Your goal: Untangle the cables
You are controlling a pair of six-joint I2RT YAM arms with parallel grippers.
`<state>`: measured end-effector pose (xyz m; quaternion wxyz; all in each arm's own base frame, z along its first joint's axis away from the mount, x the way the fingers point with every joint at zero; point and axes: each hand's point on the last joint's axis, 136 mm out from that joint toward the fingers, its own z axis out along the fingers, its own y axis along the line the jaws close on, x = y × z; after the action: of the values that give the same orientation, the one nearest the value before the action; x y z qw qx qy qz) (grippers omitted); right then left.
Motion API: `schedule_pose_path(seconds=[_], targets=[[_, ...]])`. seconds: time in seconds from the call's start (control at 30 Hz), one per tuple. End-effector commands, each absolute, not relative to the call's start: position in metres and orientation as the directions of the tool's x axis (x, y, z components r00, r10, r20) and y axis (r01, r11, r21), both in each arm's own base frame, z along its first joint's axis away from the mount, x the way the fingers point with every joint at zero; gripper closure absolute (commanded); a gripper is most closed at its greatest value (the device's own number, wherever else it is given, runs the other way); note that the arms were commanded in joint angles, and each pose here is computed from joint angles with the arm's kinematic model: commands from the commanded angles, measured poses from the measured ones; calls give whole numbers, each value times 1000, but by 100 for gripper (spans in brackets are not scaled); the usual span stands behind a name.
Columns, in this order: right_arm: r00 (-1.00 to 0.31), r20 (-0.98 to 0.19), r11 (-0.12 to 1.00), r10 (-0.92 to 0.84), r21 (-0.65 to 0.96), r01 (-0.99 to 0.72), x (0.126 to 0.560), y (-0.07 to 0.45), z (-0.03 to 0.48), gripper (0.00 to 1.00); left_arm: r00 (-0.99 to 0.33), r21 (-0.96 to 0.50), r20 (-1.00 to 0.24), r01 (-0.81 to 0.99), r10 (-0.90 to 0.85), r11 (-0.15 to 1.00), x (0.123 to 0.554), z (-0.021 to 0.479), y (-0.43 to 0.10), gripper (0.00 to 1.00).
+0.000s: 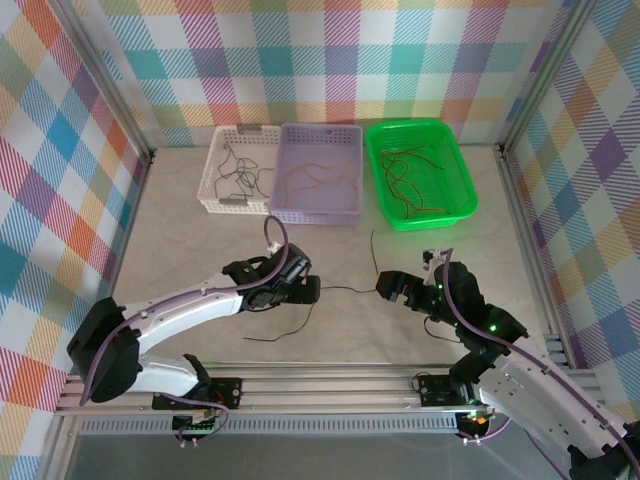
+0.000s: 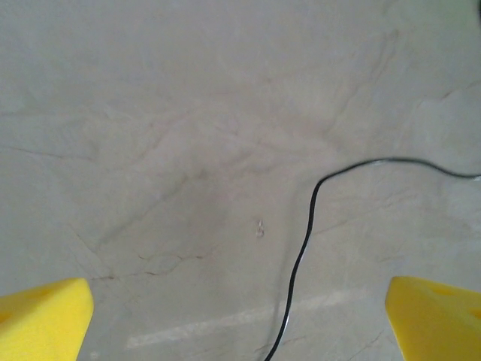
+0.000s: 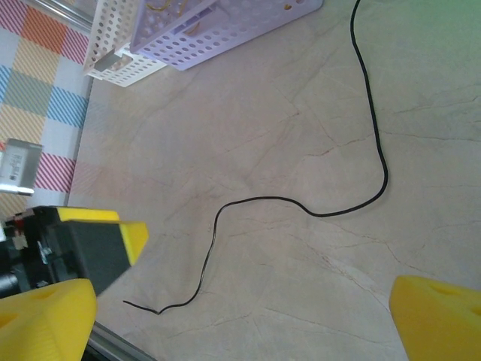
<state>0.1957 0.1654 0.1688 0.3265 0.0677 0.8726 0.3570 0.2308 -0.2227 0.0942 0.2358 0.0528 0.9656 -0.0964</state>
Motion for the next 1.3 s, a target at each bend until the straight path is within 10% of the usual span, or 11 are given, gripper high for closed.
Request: schedule_pose_path(seconds=[0.0, 0.43, 1.07, 1.27], targets=[[-784, -506, 736, 360, 670, -95, 194, 164, 161, 0, -909, -136, -404, 171, 103, 976, 219, 74, -232, 3], [-768, -534, 756, 354, 647, -101, 188, 154, 158, 0, -920, -46, -333, 234, 206, 971, 219, 33, -272, 20], [-763, -551, 773, 337, 625, -110, 186, 150, 156, 0, -924, 16, -308, 234, 227, 972, 232, 13, -284, 99], [-764, -552, 774, 334, 623, -112, 186, 149, 157, 0, -903, -4, -378, 221, 203, 975, 237, 51, -280, 100]])
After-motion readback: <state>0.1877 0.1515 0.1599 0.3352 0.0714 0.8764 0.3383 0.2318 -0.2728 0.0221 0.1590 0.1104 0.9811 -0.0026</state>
